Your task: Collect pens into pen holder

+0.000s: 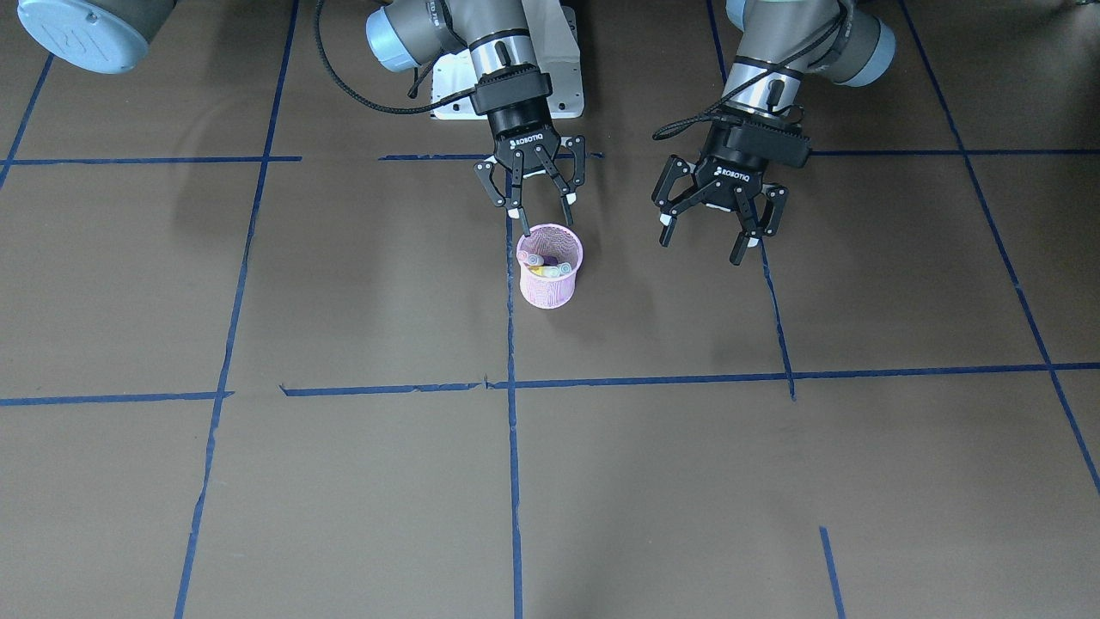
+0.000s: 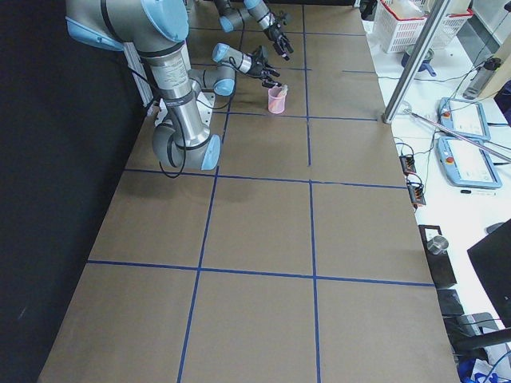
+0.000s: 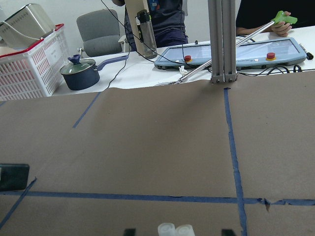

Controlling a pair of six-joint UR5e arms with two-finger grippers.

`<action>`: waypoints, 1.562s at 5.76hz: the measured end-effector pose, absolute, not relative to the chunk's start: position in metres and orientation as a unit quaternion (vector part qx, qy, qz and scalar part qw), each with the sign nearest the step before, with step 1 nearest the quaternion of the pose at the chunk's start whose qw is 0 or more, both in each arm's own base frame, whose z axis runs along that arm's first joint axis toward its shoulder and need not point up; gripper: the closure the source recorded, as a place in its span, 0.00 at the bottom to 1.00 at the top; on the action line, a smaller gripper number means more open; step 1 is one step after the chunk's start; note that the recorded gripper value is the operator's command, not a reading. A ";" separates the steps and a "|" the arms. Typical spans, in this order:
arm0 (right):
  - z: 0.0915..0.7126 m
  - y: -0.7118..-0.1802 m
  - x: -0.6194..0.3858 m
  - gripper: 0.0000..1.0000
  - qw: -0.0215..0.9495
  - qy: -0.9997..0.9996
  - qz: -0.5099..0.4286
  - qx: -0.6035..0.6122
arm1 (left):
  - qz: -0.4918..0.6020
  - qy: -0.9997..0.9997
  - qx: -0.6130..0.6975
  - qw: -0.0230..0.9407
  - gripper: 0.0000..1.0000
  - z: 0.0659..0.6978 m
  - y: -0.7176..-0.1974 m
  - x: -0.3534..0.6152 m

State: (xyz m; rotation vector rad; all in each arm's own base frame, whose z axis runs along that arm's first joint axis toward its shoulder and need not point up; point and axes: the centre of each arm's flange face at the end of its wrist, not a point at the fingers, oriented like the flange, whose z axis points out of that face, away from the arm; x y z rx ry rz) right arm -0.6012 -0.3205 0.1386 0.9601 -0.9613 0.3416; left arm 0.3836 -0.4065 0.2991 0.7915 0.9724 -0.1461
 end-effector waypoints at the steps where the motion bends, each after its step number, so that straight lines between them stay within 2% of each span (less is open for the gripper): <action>1: 0.126 -0.326 -0.584 0.00 0.758 -0.466 0.156 0.428 | -0.051 0.441 0.371 0.816 0.00 0.308 -0.425 0.370; 3: 0.130 -0.350 -0.523 0.00 0.758 -0.511 0.134 0.384 | -0.008 0.417 0.332 0.846 0.00 0.355 -0.481 0.316; 5: 0.207 -0.426 -0.444 0.00 0.804 -0.493 0.098 0.318 | 0.047 0.360 0.296 0.883 0.00 0.446 -0.527 0.223; 7: 0.294 -0.496 -0.337 0.00 0.852 -0.450 0.034 0.266 | 0.082 0.327 0.260 0.905 0.00 0.528 -0.550 0.135; 9: 0.372 -0.537 -0.222 0.00 0.896 -0.402 -0.021 0.187 | 0.078 0.363 0.179 0.911 0.00 0.575 -0.564 0.039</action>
